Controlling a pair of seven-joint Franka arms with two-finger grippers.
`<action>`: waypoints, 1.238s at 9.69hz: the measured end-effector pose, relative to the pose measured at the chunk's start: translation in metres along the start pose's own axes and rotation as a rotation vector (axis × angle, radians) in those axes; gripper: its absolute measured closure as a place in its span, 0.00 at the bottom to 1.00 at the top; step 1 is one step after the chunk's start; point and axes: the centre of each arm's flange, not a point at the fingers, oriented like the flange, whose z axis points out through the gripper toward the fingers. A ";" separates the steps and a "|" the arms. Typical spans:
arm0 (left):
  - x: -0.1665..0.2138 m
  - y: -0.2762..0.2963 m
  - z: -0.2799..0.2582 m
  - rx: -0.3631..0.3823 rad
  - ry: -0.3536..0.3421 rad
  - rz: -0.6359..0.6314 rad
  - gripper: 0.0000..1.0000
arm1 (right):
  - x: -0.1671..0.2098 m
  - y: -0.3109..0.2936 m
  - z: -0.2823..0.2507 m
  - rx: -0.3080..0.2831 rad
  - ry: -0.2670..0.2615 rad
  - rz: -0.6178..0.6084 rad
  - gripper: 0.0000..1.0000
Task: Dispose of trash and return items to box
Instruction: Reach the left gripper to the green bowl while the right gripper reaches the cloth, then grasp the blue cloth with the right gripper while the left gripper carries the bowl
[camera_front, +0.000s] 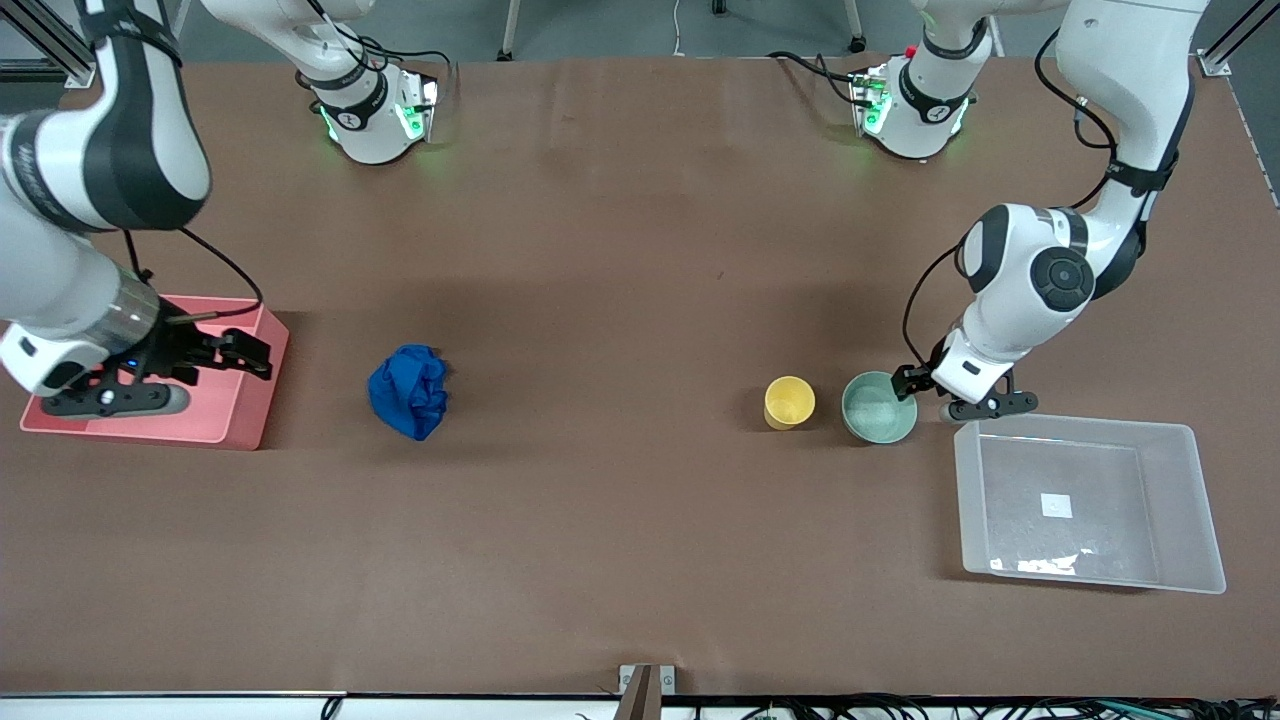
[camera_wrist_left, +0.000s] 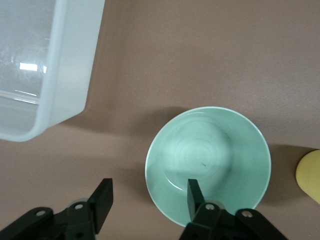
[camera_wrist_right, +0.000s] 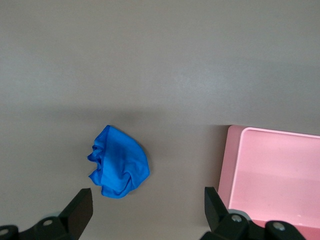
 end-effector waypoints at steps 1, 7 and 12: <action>-0.001 -0.001 0.008 -0.001 -0.006 -0.002 0.34 | 0.000 -0.003 0.019 -0.001 -0.007 -0.001 0.03; 0.007 0.002 0.027 -0.011 -0.013 -0.005 0.98 | -0.026 -0.064 0.142 -0.007 -0.015 0.043 0.03; 0.084 -0.007 -0.098 -0.005 0.055 -0.035 0.98 | -0.058 -0.085 0.231 -0.020 -0.069 0.005 0.05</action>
